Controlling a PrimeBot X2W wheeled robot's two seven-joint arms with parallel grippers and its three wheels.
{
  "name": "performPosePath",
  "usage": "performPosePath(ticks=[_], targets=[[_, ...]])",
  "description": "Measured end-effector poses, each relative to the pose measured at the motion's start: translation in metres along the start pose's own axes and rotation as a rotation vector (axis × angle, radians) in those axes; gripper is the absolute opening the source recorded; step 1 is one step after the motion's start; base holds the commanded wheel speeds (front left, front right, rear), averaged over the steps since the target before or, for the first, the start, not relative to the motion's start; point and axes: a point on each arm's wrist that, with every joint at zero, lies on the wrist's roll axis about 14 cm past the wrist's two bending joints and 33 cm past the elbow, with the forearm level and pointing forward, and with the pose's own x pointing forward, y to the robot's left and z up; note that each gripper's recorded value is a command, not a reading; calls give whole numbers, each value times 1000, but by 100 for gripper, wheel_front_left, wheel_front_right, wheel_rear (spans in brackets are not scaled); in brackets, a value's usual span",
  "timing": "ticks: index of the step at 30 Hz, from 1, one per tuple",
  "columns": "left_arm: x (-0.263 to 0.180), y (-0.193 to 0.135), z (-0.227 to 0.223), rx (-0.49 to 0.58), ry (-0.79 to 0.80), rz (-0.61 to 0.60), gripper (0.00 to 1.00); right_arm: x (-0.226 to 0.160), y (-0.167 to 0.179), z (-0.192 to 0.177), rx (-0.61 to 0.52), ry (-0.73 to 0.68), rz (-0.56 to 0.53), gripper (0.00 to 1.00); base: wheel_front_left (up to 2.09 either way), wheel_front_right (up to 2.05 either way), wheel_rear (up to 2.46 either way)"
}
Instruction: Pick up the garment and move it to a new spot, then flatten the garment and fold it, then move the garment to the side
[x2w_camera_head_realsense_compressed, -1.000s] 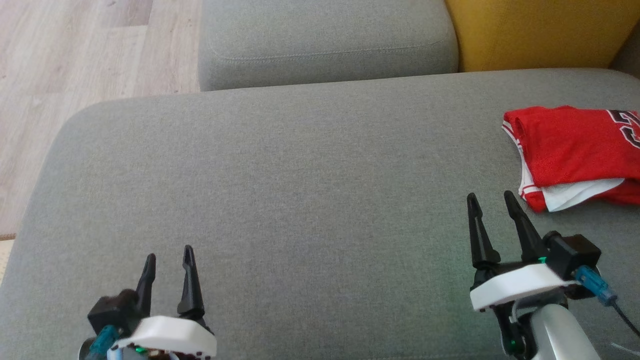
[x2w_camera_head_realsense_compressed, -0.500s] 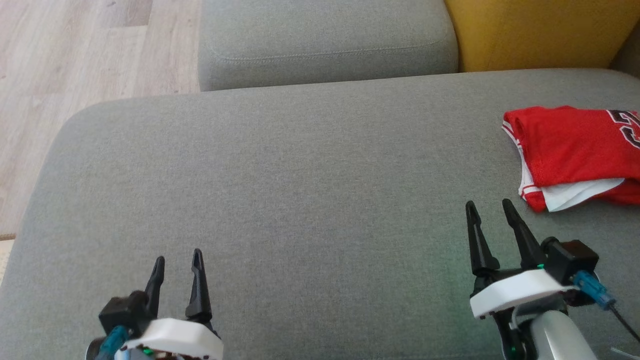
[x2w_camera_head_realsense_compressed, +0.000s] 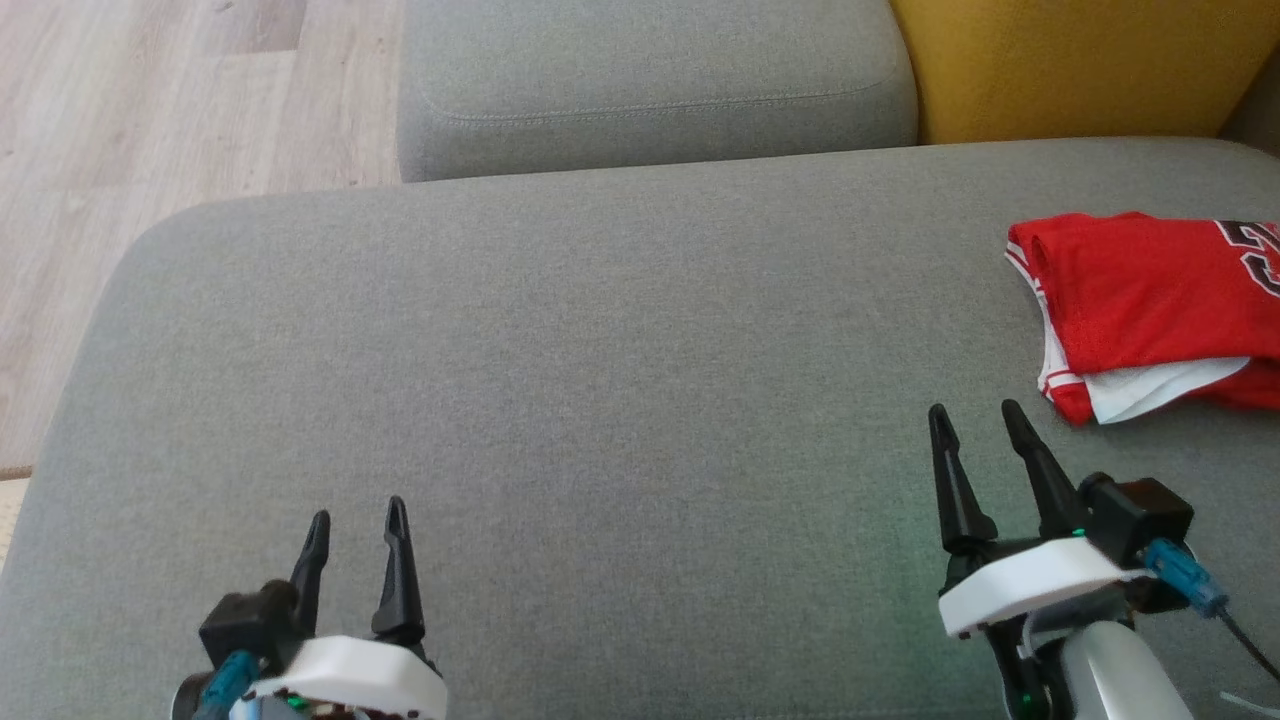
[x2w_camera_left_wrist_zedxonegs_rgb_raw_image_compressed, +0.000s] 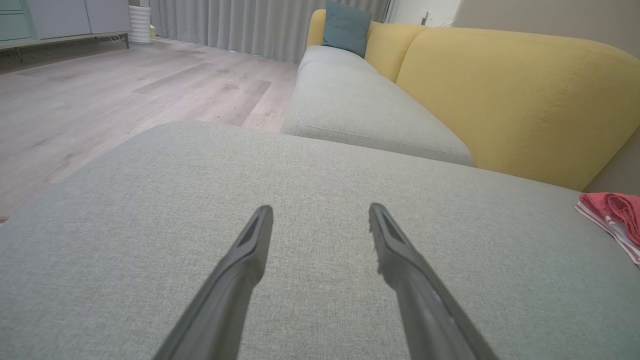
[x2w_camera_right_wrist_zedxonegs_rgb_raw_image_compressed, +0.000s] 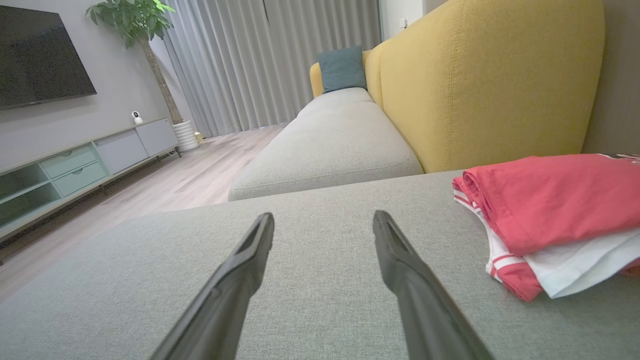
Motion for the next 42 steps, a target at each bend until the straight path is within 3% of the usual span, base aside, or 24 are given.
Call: performPosePath(ticks=[2, 3, 10, 42], targets=[[0, 0, 0, 0, -1, -1, 100, 0, 0, 0, 0, 1, 0, 100, 0, 0, 0], [0, 0, -2, 1, 8, 1, 0, -1, 0, -3, 2, 9, -2, 0, 0, 0, 0], [-23, 13, -47, -2, 159, 43, 0, -31, -9, -59, 43, 175, -49, 0, 0, 0, 0], [-12, 25, -47, -344, 203, 109, 0, -25, -25, -51, 381, 145, -145, 0, 0, 0, 0]])
